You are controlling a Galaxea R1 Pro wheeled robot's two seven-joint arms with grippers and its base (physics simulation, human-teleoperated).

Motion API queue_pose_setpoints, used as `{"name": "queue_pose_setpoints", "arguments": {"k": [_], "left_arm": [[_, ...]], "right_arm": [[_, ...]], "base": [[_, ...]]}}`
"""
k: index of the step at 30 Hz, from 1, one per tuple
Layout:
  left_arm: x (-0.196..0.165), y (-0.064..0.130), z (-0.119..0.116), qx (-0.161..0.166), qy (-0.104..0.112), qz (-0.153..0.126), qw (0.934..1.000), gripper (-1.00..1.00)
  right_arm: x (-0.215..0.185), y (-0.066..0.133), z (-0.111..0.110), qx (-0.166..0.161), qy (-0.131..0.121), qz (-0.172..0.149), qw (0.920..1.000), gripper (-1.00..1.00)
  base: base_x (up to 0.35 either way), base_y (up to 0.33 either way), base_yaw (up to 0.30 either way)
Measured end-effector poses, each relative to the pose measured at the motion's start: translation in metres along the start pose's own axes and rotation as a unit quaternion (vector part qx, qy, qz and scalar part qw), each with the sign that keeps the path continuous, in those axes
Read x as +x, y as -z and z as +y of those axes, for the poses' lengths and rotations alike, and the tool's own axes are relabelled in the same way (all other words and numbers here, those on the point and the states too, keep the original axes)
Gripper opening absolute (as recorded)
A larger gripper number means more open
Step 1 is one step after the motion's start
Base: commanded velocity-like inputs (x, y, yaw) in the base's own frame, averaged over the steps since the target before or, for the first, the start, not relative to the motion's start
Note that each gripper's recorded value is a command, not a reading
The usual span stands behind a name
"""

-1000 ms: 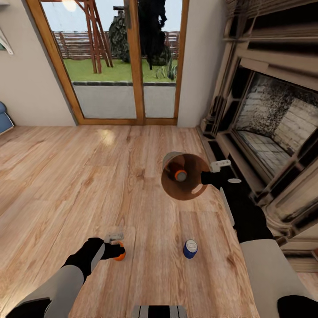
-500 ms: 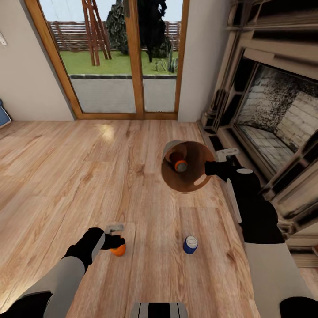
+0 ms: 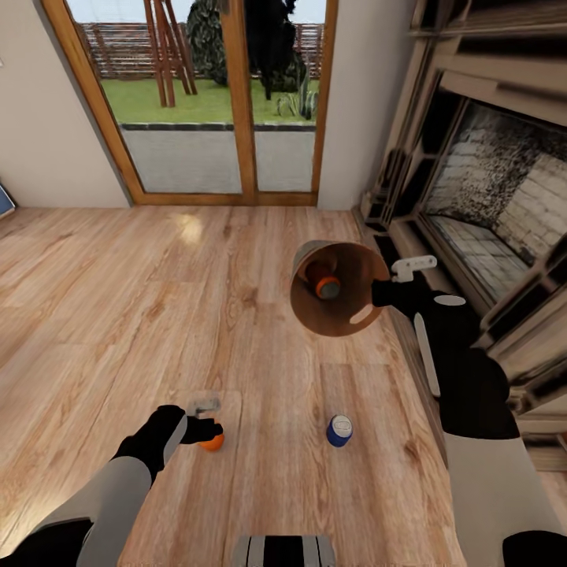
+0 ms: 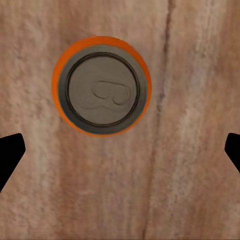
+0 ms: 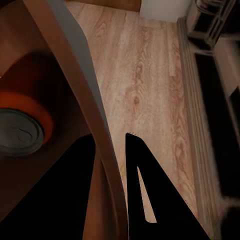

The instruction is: Put the three can of soda from the living room inside the tash can in the kitchen.

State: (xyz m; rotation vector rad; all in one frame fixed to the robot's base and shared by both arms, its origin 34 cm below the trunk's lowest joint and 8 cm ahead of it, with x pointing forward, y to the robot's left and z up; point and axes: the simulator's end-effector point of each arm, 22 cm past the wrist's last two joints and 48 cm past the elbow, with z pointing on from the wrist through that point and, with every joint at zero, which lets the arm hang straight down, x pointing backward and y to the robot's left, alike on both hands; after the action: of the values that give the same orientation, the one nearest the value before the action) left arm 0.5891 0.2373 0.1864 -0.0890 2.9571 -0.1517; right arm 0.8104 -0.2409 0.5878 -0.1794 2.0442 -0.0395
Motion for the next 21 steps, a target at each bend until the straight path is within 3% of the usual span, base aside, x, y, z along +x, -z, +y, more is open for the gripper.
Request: {"name": "queue_pose_setpoints", "arguments": {"k": [3,6,15,21], "left_arm": [[0.005,-0.006,0.002,-0.002,0.001,0.006,1.0000,1.00],[0.010,-0.011,0.003,-0.002,0.001,0.012,0.9999,1.00],[0.025,-0.028,0.006,-0.004,0.003,0.029,0.9996,1.00],[0.023,-0.027,0.006,-0.004,0.003,0.027,0.9996,1.00]], "right_arm": [[0.007,-0.004,-0.006,0.000,-0.014,0.004,0.9999,-1.00],[0.017,-0.010,-0.014,0.013,-0.011,0.013,0.9998,-1.00],[0.041,-0.024,-0.009,0.004,-0.018,0.027,0.9995,-1.00],[0.040,-0.024,-0.006,0.002,-0.018,0.026,0.9995,-1.00]], "base": [[0.000,0.000,0.000],[0.000,0.000,0.000],[0.000,0.000,0.000],[0.030,0.009,0.000]]}}
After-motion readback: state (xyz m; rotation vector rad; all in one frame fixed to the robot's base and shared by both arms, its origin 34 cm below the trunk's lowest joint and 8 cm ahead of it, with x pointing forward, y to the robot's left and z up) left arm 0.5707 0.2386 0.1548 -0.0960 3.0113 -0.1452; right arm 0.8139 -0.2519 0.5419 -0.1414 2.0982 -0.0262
